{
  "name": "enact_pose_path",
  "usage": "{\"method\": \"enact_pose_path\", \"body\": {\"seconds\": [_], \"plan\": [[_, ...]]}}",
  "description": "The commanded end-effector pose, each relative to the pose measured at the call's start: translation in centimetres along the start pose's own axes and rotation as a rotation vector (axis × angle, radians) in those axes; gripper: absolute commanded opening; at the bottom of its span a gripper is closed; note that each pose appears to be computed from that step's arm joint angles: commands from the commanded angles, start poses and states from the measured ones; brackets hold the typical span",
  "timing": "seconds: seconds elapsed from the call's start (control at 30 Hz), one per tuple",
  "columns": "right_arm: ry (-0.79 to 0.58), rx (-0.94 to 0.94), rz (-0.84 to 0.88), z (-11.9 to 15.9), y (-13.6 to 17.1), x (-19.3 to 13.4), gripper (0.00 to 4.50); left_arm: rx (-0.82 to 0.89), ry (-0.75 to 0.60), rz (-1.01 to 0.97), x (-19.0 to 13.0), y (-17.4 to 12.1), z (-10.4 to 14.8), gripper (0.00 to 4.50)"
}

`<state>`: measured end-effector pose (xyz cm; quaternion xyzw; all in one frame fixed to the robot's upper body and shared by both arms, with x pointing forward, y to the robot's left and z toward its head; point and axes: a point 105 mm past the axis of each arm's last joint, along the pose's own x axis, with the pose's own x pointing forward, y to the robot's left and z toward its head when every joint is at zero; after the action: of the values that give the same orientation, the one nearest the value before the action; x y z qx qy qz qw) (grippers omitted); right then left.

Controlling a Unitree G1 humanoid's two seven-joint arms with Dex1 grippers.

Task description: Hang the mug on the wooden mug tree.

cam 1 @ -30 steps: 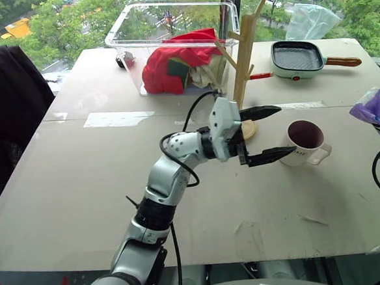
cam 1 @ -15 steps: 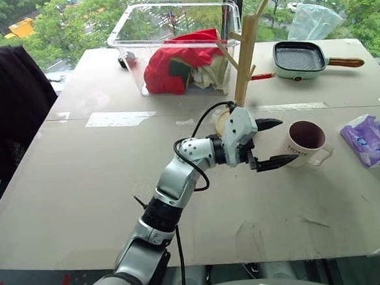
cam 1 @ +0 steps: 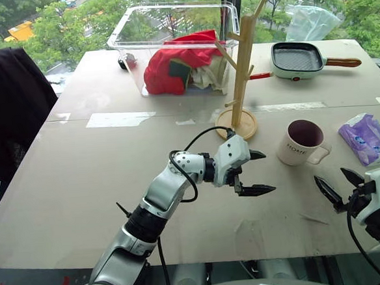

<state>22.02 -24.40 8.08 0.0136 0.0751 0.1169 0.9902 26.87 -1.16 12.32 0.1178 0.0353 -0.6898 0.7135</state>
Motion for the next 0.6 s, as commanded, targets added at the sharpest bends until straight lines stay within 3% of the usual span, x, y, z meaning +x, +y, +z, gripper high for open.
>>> {"method": "enact_pose_path", "body": {"seconds": [0.03,0.6], "plan": [[-0.023,-0.011,0.017,-0.2,0.9,0.6,4.13,0.040,0.004,0.029,-0.1,-0.1,0.6,4.50],[-0.118,-0.046,-0.025,0.6,-0.7,3.2,4.13,0.034,0.025,0.078,-1.0,-0.1,0.5,4.50]]}}
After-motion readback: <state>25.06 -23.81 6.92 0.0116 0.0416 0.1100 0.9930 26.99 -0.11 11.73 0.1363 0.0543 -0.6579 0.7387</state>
